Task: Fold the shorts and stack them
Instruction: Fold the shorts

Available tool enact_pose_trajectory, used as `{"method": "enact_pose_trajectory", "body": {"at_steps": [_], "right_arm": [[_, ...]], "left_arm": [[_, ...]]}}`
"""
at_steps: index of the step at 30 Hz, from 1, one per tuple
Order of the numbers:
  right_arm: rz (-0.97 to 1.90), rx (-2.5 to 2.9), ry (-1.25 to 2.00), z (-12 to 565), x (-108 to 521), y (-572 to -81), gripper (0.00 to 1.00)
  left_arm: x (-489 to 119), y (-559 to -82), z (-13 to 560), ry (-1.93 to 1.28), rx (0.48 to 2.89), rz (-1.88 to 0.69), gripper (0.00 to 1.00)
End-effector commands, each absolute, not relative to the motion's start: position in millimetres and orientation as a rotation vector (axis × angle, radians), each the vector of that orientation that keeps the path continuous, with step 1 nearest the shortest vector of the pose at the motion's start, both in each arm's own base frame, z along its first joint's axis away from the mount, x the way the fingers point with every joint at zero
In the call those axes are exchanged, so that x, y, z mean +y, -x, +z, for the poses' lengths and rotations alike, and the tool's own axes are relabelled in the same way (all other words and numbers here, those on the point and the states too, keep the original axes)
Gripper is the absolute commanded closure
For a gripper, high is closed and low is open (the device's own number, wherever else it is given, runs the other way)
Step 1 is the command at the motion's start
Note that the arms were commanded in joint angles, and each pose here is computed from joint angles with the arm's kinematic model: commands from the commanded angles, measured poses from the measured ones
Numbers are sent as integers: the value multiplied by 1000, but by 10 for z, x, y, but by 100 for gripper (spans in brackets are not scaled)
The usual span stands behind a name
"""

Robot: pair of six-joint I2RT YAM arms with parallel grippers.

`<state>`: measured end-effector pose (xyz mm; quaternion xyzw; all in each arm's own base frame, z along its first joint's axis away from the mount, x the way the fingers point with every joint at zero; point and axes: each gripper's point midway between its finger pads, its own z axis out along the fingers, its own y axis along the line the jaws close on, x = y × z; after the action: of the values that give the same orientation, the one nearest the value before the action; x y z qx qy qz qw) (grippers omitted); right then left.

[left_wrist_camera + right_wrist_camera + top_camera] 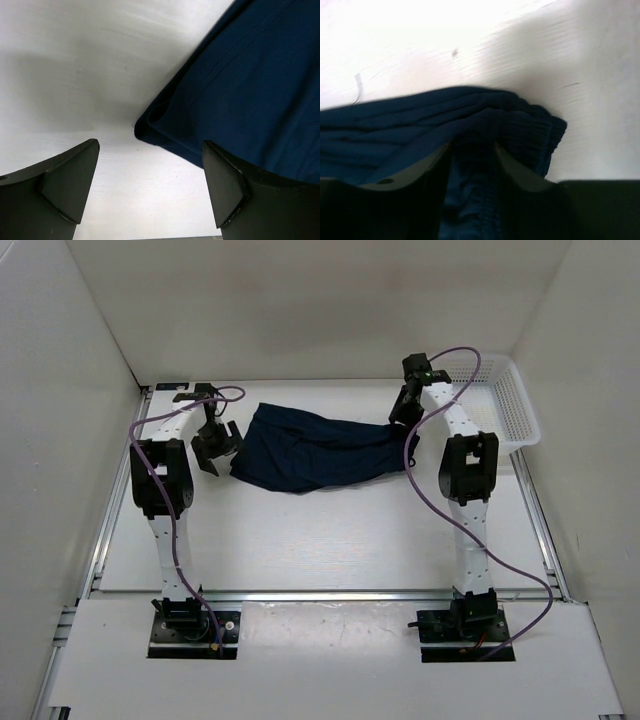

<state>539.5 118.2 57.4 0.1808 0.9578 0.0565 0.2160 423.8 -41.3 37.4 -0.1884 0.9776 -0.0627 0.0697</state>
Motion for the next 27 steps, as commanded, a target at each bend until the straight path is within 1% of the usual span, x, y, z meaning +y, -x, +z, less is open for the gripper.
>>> {"method": "enact_pose_trajectory", "body": {"at_steps": [1,2,5,6,9,10,11,12,13,14,15,16,17,18,22,23,25,26,27], "right_arm": [[328,2507,-450,1334,1389,-5479,54],[361,2484,-438,1484,1417,-5454,46],[418,2453,-394,1754,1553,-5340,34],[427,2444,-380,1814,1596,-5301,27],[425,2457,-395,1847,1545,-5069,25],[439,2422,-387,2007,1527,-4994,21],[443,2425,-403,1994,1512,-4914,21],[429,2494,-413,1731,1484,-4717,18],[457,2455,-431,1861,1442,-4639,18],[455,2462,-466,1795,1384,-4554,17],[451,2533,-489,1517,1369,-4336,17],[473,2527,-496,1544,1371,-4229,17],[500,2532,-500,1493,1357,-4173,16],[509,2573,-518,1333,1356,-4013,16],[608,2636,-550,1092,1475,-3827,16],[640,2615,-577,1124,1475,-3876,16],[698,2614,-592,1071,1513,-3884,16],[725,2590,-589,1081,1546,-3953,15],[725,2589,-589,1041,1552,-3981,15]], "left_arm": [[-495,-4374,510,546,2872,-240,5],[-535,-4369,510,533,2875,-242,5],[-590,-4357,499,547,2867,-249,5],[-608,-4355,502,545,2869,-264,2],[-649,-4294,450,555,2889,-262,1],[-649,-4288,412,558,2897,-259,1],[-651,-4258,385,577,2905,-258,1],[-667,-4216,318,582,2928,-267,2],[-667,-4205,268,585,2939,-263,4],[-703,-4162,237,576,2954,-260,10],[-721,-4153,205,591,2963,-272,19],[-721,-4147,182,591,2963,-272,34],[-725,-4149,183,607,2961,-273,54],[-712,-4119,154,630,2966,-257,89],[-606,-4151,368,677,2890,-210,90],[-556,-4158,487,701,2855,-208,90],[-468,-4101,548,724,2840,-194,90],[-390,-4094,646,761,2808,-200,90],[-351,-4048,629,775,2806,-198,90]]}}
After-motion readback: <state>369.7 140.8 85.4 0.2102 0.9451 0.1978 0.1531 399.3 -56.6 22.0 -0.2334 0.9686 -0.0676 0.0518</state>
